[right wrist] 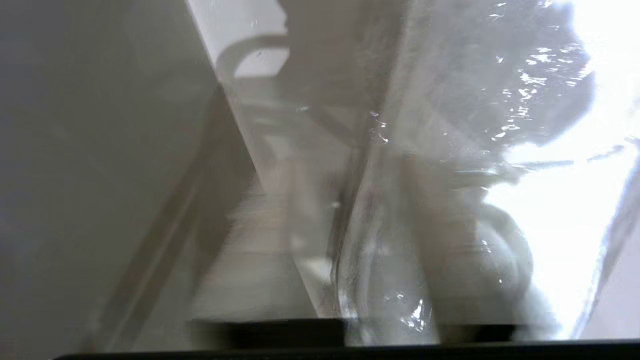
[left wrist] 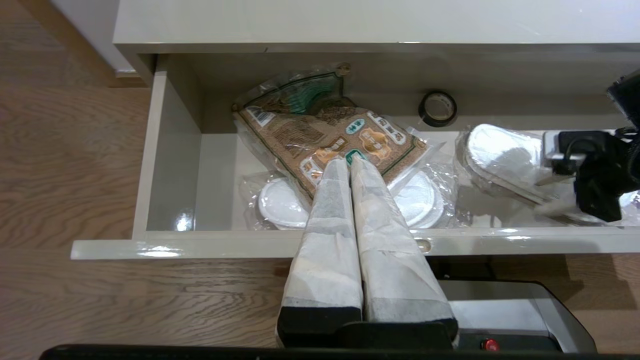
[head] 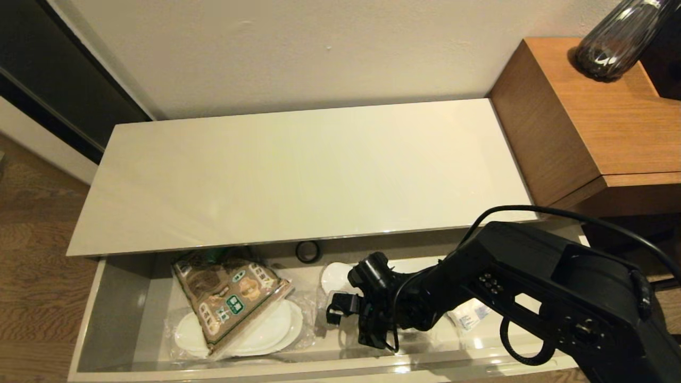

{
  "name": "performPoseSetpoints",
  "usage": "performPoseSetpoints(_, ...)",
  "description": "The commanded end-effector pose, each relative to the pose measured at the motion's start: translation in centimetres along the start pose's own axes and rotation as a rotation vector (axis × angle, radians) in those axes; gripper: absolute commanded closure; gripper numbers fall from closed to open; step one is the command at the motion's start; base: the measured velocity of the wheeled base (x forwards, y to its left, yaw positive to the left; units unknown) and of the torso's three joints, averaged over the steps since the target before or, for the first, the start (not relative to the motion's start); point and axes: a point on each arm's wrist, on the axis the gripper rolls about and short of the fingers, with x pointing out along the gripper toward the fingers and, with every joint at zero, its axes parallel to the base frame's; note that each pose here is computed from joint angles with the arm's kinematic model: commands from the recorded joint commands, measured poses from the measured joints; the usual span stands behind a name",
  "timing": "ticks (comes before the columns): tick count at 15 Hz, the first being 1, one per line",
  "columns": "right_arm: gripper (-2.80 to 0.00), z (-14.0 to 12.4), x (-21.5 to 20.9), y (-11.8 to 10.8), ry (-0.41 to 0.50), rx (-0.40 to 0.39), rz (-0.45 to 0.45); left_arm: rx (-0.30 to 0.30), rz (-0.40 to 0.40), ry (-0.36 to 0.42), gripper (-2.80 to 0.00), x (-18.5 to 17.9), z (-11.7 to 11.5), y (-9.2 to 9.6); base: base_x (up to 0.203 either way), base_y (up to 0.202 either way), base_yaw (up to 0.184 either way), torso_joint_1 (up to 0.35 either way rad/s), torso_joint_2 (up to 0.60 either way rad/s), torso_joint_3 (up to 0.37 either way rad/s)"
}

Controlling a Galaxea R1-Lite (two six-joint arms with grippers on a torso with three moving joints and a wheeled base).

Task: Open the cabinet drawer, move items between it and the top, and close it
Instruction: Take out the disposable slippers from the drawer

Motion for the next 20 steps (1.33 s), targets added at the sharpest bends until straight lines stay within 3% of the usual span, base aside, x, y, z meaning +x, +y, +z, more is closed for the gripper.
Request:
performPoseSetpoints(1, 0.00, 0.5, -0.9, -0.5, -0.016, 0.024, -0.015, -0.001, 0.000, 0.001, 0.00, 0.0, 0.0, 0.0, 0.000, 0.000, 0.000, 0.000, 0.00, 0.000)
performPoseSetpoints(11, 0.00, 0.4, -8.5, -3.2, 0.041, 0.141, 0.008, -0.001, 0.001, 0.001, 0.00, 0.0, 0.0, 0.0, 0.000, 0.000, 0.000, 0.000, 0.00, 0.000)
performPoseSetpoints(16, 0.00, -0.8, -8.3, -4.2, 0.133, 0.168, 0.202, -0.001, 0.001, 0.001, 0.00, 0.0, 0.0, 0.0, 0.000, 0.000, 0.000, 0.000, 0.00, 0.000)
performPoseSetpoints(20, 0.00, -1.0, -7.1, -4.0, 0.178, 0.170, 0.191, -0.001, -0.001, 0.001, 0.00, 0.0, 0.0, 0.0, 0.000, 0.000, 0.000, 0.000, 0.00, 0.000)
